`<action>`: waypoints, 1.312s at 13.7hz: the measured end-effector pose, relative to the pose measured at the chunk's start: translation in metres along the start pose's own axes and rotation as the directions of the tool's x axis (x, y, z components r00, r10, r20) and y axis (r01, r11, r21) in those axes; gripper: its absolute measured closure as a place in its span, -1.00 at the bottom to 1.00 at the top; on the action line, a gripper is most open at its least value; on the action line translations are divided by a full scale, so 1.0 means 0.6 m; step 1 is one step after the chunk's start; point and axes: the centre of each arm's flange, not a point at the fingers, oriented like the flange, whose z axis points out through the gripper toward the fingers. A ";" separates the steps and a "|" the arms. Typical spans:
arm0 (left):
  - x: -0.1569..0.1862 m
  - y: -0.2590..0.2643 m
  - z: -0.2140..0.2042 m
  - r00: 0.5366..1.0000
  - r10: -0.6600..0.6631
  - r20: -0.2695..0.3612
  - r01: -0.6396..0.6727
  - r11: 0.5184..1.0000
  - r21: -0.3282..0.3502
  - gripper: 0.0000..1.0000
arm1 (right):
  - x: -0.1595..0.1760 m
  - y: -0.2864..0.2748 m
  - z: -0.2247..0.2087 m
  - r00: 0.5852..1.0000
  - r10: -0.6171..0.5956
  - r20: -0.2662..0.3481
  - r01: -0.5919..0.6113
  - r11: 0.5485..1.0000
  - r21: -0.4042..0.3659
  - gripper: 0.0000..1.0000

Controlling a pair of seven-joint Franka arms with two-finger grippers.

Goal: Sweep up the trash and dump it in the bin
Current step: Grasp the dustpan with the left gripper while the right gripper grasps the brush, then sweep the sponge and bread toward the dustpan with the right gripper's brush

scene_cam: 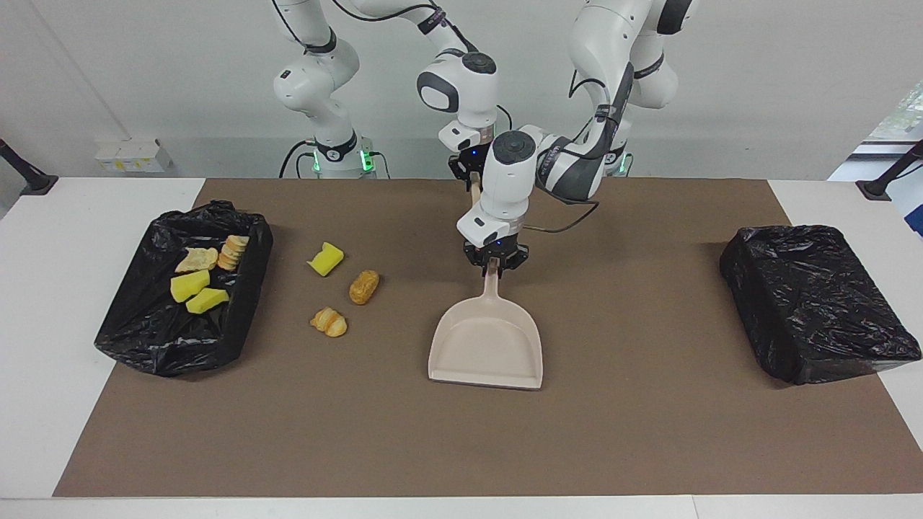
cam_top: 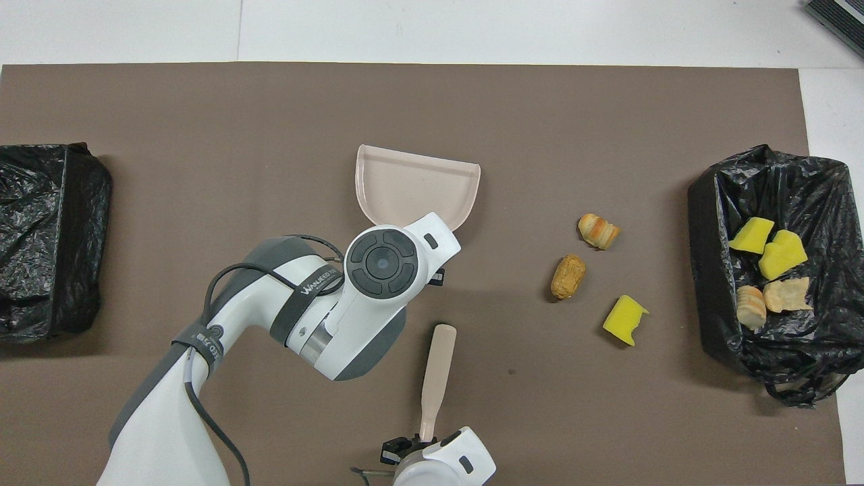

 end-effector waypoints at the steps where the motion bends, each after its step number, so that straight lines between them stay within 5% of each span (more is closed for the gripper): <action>1: 0.005 -0.013 -0.006 0.998 0.059 0.006 -0.059 0.998 0.016 0.36 | 0.001 -0.002 -0.002 1.000 0.000 -0.001 0.000 1.000 0.003 0.47; 6: 0.025 -0.101 -0.068 0.914 0.399 0.078 -0.403 0.915 0.033 0.36 | 0.033 0.008 -0.033 1.000 0.002 0.000 -0.002 1.000 -0.030 0.47; 10: 0.013 -0.120 -0.082 0.733 0.665 0.142 -0.671 0.741 -0.011 0.36 | 0.114 0.087 -0.079 0.996 -0.067 0.052 0.074 0.989 -0.126 0.47; 15: -0.001 -0.115 -0.074 0.578 0.800 0.162 -0.804 0.592 -0.056 0.36 | 0.233 0.191 -0.085 0.990 -0.119 0.075 0.133 0.967 -0.219 0.47; 18: -0.017 -0.103 -0.062 0.526 0.832 0.176 -0.835 0.545 -0.080 0.36 | 0.308 0.264 -0.091 0.989 -0.126 0.080 0.141 0.965 -0.223 0.47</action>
